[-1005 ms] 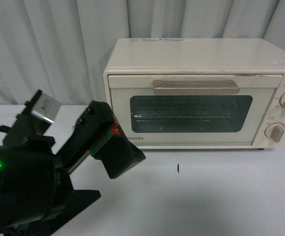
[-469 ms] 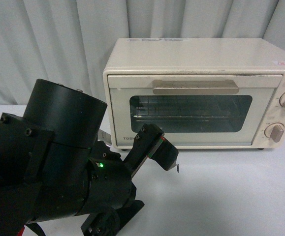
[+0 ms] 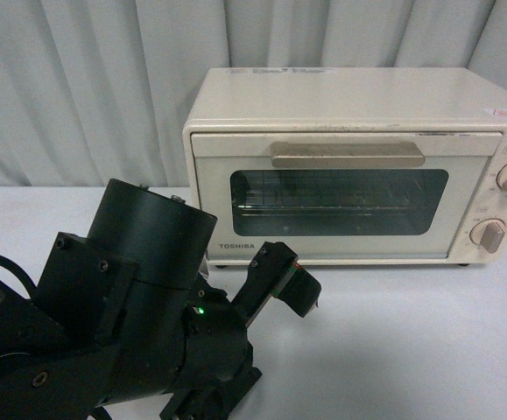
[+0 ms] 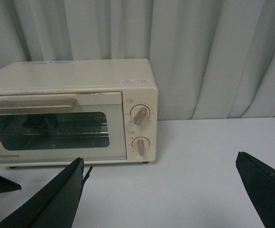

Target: Open oven

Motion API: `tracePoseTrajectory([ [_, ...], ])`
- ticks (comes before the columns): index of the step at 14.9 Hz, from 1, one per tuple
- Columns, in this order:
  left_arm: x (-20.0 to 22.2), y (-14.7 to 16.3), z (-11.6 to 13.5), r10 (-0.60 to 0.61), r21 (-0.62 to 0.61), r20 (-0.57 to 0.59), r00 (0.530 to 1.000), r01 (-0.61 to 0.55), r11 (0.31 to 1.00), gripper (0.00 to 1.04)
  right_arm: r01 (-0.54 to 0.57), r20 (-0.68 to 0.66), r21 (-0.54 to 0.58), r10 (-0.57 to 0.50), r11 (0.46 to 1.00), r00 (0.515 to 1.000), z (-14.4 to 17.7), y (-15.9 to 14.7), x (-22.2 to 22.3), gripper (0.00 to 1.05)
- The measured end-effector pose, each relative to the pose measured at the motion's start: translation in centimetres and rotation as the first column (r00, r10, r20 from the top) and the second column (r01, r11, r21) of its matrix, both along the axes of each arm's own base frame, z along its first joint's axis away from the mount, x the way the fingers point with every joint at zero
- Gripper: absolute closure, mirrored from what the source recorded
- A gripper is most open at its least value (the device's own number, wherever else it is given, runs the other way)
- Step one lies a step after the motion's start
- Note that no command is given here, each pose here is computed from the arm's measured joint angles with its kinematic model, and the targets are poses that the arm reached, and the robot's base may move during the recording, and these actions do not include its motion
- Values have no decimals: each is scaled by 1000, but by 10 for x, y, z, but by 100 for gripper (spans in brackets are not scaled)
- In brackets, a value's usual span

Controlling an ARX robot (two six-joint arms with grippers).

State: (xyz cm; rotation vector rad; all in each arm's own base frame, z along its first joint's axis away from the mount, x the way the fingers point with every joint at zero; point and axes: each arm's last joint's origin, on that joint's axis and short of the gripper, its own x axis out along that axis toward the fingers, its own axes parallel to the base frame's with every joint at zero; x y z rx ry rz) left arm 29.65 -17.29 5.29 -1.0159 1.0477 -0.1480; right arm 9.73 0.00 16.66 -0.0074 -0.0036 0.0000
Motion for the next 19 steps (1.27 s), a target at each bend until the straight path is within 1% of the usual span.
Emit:
tracePoseTrajectory([
  [3,-3,19,-2,87,13,11,996,-87,996,7,0,0,0,0,1000,1000,0,0,0,6],
  [8,-13,36,-1,101,3,-19,995,-101,995,7,0,0,0,0,1000,1000,0,0,0,6],
  [13,-15,36,-1,101,4,-19,995,-101,995,7,0,0,0,0,1000,1000,0,0,0,6],
  [14,-15,36,-1,101,4,-19,995,-101,995,7,13,-16,10,-13,1000,1000,-1,0,0,6],
  [15,-15,36,-1,101,4,-19,995,-101,995,7,127,-156,65,-116,990,981,-2,3,1,6],
  [16,-15,36,-1,102,4,-19,995,-101,995,7,239,-226,94,-213,966,950,3,2,5,6],
  [17,-15,36,-1,103,5,-18,995,-103,995,7,341,-179,129,-316,931,932,21,-5,10,6],
  [18,-15,36,-1,103,4,-19,995,-103,995,7,363,-87,161,-354,918,931,49,-10,18,6],
  [19,-15,37,-1,104,6,-20,994,-104,995,7,333,-10,150,-335,931,942,76,-9,31,6],
])
